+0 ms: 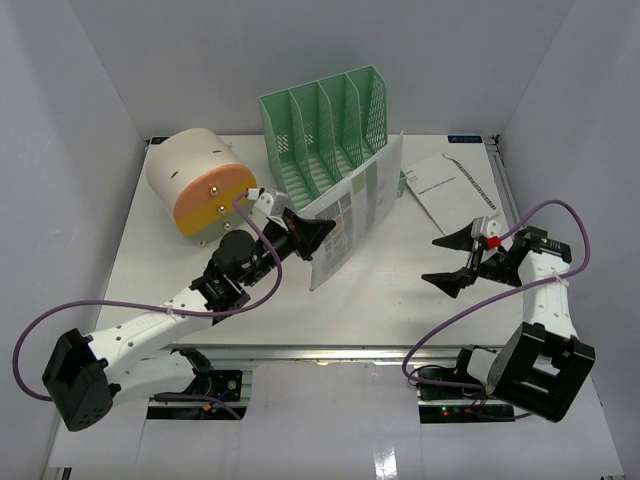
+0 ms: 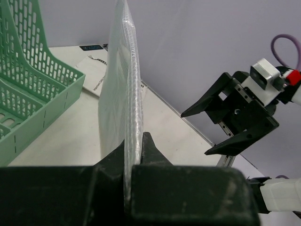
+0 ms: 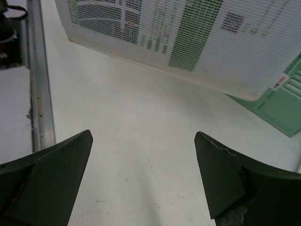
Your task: Organize the desk
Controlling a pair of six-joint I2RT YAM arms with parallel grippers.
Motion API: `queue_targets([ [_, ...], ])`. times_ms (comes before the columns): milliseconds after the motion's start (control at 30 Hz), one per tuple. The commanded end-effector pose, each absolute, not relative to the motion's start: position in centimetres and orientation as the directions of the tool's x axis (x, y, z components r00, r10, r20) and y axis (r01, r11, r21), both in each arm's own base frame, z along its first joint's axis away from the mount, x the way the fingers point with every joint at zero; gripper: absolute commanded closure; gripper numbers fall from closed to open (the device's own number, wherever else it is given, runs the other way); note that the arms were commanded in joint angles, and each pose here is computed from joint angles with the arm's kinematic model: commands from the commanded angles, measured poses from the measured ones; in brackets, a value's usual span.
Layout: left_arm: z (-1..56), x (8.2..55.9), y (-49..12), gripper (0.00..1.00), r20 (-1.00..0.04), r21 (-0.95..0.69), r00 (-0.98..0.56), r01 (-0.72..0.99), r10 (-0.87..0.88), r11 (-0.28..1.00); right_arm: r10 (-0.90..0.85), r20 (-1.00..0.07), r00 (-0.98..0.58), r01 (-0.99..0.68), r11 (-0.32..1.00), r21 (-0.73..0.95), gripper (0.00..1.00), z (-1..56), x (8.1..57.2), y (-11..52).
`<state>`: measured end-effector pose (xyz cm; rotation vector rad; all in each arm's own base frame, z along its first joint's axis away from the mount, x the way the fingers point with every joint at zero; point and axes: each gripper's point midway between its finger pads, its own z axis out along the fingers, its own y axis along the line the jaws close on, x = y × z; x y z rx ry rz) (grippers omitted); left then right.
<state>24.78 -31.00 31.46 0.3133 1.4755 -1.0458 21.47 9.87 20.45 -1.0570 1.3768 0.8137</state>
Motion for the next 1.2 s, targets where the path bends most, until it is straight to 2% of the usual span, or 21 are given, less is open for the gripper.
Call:
queue_targets([
  [0, 37.3, 23.4, -30.2, 1.00, -0.890, -0.348, -0.132, 0.814, -0.436, 0.465, 0.162, -0.987, 0.002, -0.958, 0.283, 0.045, 0.04, 26.7, 22.2, 12.3],
  [133, 39.4, 21.5, -31.4, 1.00, -0.952, -0.168, -0.043, 0.903, -0.304, 0.396, 0.121, -0.980, 0.155, -0.964, 0.236, -0.123, 0.09, 29.2, 23.0, 13.2],
  [200, 39.5, 21.2, -31.0, 1.00, -0.973, -0.107, -0.011, 0.906, -0.229, 0.410, 0.100, -0.965, 0.241, -0.948, 0.238, -0.212, 0.10, 30.5, 23.8, 13.0],
  [333, 40.0, 20.3, -29.0, 1.00, -0.981, -0.016, 0.071, 0.895, -0.178, 0.445, 0.111, -0.969, 0.221, -0.954, 0.230, -0.191, 0.10, 32.9, 26.1, 12.4],
  [500, 39.7, 18.4, -27.3, 1.00, -0.981, -0.019, 0.066, 0.901, -0.180, 0.433, 0.101, -0.962, 0.252, -0.948, 0.227, -0.225, 0.10, 35.4, 28.0, 11.8],
  [733, 39.8, 17.3, -26.4, 1.00, -0.974, -0.034, 0.065, 0.906, -0.217, 0.422, 0.099, -0.959, 0.266, -0.948, 0.208, -0.242, 0.10, 37.7, 28.2, 11.9],
  [867, 40.1, 17.1, -26.5, 1.00, -0.973, -0.034, 0.064, 0.911, -0.223, 0.412, 0.095, -0.966, 0.243, -0.964, 0.139, -0.228, 0.09, 37.3, 27.2, 13.9],
  [967, 40.2, 17.1, -26.5, 1.00, -0.971, -0.036, 0.065, 0.911, -0.228, 0.412, 0.087, -0.965, 0.249, -0.968, 0.034, -0.247, 0.08, 37.1, 25.0, 16.8],
  [1167, 40.5, 16.6, -26.2, 1.00, -0.968, -0.031, 0.072, 0.915, -0.240, 0.401, 0.102, -0.965, 0.243, -0.965, -0.074, -0.251, 0.01, 37.1, 22.5, 19.4],
])
